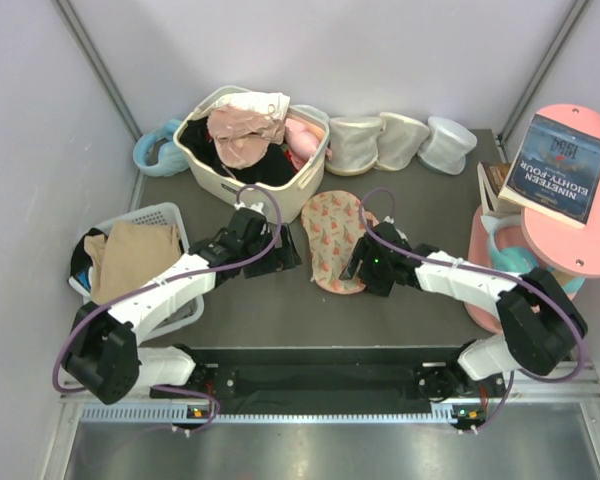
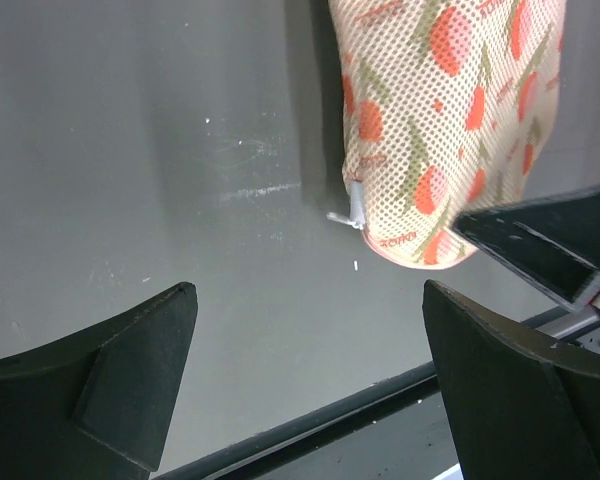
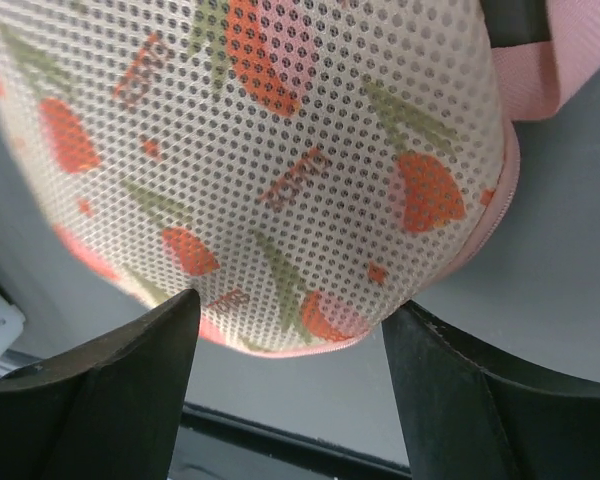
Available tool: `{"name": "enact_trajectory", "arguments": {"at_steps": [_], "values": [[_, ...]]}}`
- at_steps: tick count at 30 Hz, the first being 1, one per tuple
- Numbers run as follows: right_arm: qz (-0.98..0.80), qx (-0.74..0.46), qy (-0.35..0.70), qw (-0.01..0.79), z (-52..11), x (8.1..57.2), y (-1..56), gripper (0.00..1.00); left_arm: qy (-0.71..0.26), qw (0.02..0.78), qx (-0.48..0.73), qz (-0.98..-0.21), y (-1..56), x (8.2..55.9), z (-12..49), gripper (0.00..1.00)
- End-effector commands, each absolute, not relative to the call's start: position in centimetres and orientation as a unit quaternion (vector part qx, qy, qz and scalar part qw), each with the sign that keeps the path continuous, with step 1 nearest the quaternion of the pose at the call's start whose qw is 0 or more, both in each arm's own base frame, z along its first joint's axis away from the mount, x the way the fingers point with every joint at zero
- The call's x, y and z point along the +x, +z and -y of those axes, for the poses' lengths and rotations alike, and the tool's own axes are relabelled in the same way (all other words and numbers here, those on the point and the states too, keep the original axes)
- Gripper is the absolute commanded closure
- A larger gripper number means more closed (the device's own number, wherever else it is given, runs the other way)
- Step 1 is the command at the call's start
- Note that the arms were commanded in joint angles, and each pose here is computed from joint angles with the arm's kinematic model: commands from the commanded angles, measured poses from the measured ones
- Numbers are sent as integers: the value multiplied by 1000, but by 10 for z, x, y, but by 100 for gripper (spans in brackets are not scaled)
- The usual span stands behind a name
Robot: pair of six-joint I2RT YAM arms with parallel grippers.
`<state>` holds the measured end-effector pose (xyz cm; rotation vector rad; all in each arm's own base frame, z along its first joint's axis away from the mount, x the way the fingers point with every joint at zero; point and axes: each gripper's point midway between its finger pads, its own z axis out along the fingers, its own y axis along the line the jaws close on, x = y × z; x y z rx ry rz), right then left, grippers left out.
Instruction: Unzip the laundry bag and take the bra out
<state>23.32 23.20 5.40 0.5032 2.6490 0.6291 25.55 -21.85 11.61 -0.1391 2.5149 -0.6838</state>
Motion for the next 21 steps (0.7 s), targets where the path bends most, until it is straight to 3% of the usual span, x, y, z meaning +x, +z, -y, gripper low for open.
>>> {"name": "enact_trajectory", "arguments": {"at_steps": [1,2,6,9,10,21], "values": [[-928,178,259,200,-259,256,60,33,-275,298,-59,-912,140,263,223,1],[-927,173,268,198,-265,259,62,37,-273,298,-60,-913,139,261,221,1],[-933,142,274,183,-276,259,56,76,-263,298,-64,-915,135,257,215,1],[-932,105,298,177,-285,255,58,90,-260,292,-65,-918,128,254,213,1],[-933,89,298,179,-285,253,58,100,-259,290,-66,-919,126,253,212,1],[-915,-131,369,96,-292,191,63,100,-248,262,-55,-931,106,244,211,1]]}}
